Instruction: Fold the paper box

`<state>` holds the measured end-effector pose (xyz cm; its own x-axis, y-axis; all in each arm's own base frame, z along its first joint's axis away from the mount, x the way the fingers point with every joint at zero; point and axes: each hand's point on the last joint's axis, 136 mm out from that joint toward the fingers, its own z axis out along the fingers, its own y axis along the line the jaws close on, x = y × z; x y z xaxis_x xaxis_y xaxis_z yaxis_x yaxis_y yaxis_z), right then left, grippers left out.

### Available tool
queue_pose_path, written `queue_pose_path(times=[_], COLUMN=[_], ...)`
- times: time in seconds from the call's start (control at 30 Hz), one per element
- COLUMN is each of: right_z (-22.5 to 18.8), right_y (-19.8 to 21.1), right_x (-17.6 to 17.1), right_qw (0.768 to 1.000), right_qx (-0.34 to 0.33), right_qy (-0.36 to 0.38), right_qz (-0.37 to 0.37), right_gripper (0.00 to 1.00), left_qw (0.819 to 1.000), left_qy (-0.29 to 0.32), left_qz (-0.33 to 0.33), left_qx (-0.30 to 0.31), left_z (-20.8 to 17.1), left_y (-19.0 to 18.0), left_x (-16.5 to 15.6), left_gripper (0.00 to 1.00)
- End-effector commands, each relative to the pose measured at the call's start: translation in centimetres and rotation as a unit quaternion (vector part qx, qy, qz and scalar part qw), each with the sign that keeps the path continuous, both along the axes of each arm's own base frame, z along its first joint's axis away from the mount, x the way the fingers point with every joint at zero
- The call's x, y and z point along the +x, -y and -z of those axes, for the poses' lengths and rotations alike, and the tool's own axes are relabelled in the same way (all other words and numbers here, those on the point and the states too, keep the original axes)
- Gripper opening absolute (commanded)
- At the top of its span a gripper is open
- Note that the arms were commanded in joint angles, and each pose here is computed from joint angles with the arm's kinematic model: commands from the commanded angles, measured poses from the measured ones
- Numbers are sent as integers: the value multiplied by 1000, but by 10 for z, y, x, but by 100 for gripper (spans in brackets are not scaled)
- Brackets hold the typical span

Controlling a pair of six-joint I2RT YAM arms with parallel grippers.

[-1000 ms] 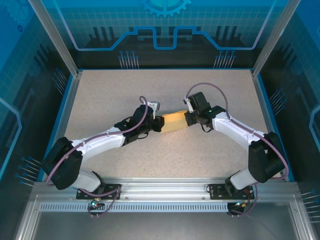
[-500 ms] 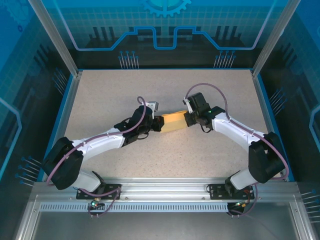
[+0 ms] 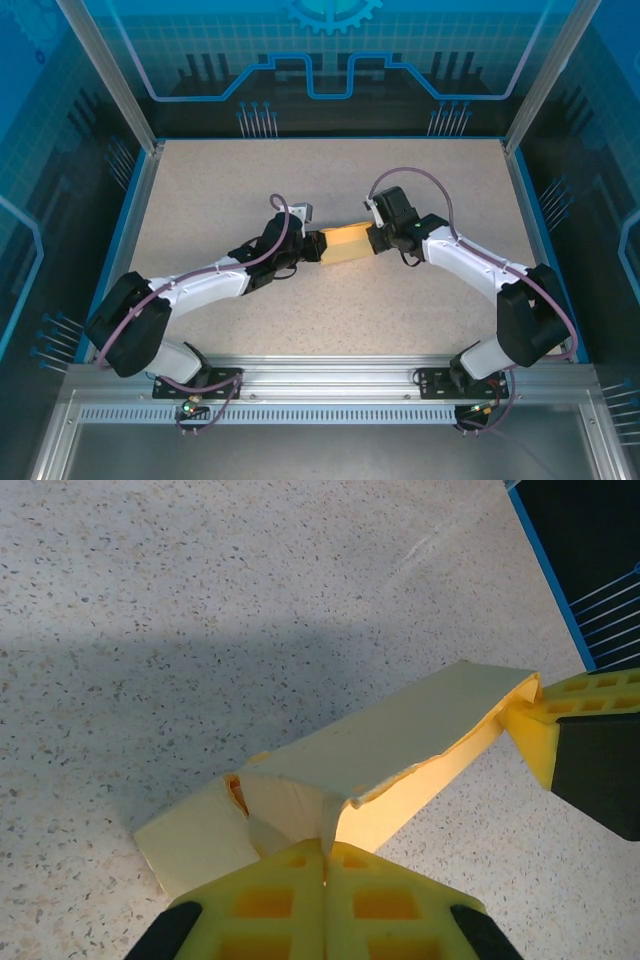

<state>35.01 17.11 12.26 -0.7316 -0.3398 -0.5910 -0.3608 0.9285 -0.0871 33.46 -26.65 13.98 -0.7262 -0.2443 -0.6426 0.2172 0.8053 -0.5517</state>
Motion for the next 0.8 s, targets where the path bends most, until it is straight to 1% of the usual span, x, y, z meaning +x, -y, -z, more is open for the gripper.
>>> queue_pose_path(times=[0.0, 0.4, 0.77], right_z=[11, 12, 12], right_y=[-14, -15, -14], right_x=[-20, -27, -27], right_qw=[999, 999, 999], right_qx=[5, -12, -17], right_qy=[-27, -27, -25], right_qz=[-31, -38, -35], right_gripper=[1, 1, 1], left_qw=[999, 999, 999], left_qy=[0, -2, -11], left_qz=[18, 7, 11], left_qx=[-29, -48, -46], left_z=[-2, -1, 7], left_y=[11, 9, 8], left_x=[-1, 3, -1], left_gripper=[7, 7, 7])
